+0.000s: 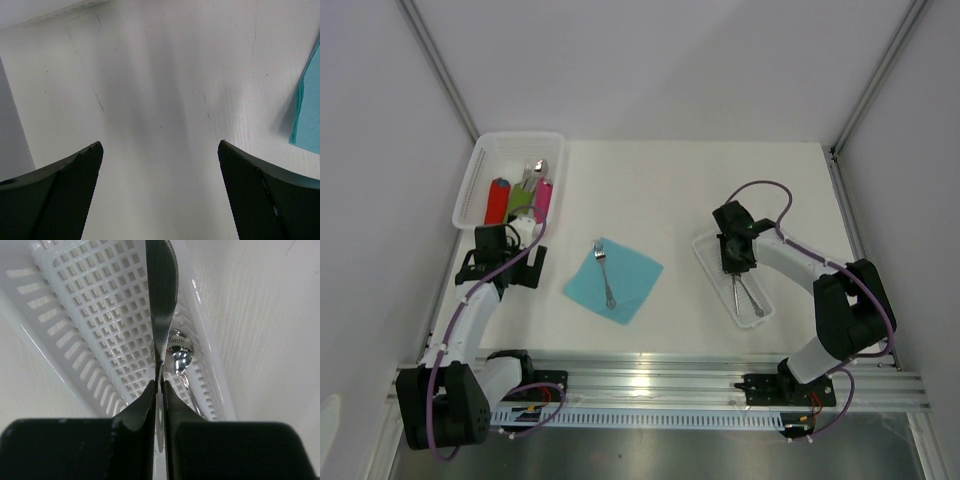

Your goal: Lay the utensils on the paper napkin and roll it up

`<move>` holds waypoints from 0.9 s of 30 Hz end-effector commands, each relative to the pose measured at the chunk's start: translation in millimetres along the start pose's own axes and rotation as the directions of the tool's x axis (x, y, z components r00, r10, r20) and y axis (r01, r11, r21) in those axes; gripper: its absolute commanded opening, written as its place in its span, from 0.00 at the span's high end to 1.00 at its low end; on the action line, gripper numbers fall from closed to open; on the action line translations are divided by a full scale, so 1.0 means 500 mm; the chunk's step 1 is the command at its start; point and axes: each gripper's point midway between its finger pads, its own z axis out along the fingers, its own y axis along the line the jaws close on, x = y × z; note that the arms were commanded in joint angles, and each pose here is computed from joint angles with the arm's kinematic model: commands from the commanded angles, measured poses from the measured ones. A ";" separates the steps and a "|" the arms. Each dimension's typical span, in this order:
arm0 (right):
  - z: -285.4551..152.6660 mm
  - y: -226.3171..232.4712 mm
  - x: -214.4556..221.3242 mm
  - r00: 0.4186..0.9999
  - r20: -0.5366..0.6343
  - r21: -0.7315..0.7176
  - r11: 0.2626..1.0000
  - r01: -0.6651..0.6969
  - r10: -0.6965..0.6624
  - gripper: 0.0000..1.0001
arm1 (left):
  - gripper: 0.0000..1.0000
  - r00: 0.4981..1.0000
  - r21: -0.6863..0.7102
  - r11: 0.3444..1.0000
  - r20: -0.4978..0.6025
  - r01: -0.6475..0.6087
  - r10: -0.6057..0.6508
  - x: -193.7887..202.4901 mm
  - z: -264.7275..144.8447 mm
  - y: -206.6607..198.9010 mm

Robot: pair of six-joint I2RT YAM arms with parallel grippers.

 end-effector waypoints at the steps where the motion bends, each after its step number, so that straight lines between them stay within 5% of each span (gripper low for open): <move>1: -0.066 -0.003 -0.081 0.986 0.164 0.003 1.000 -0.031 0.030 1.00 | 0.01 0.999 -0.002 1.000 0.050 0.003 -0.003 -0.022 -0.003 0.005; 11: -0.139 0.006 -0.152 0.944 0.314 -0.003 0.995 -0.104 0.099 1.00 | 0.00 0.999 0.003 1.000 0.054 0.004 -0.004 -0.021 -0.005 0.002; 19: -0.206 0.317 -0.190 0.928 0.363 -0.257 0.966 0.010 0.087 1.00 | 0.00 0.998 0.016 1.000 0.067 0.008 -0.009 -0.026 -0.007 -0.003; 27: -0.104 0.561 -0.147 0.979 0.198 -0.343 0.933 0.105 -0.037 1.00 | 0.01 0.996 0.035 0.999 0.088 -0.004 0.001 -0.023 -0.008 -0.013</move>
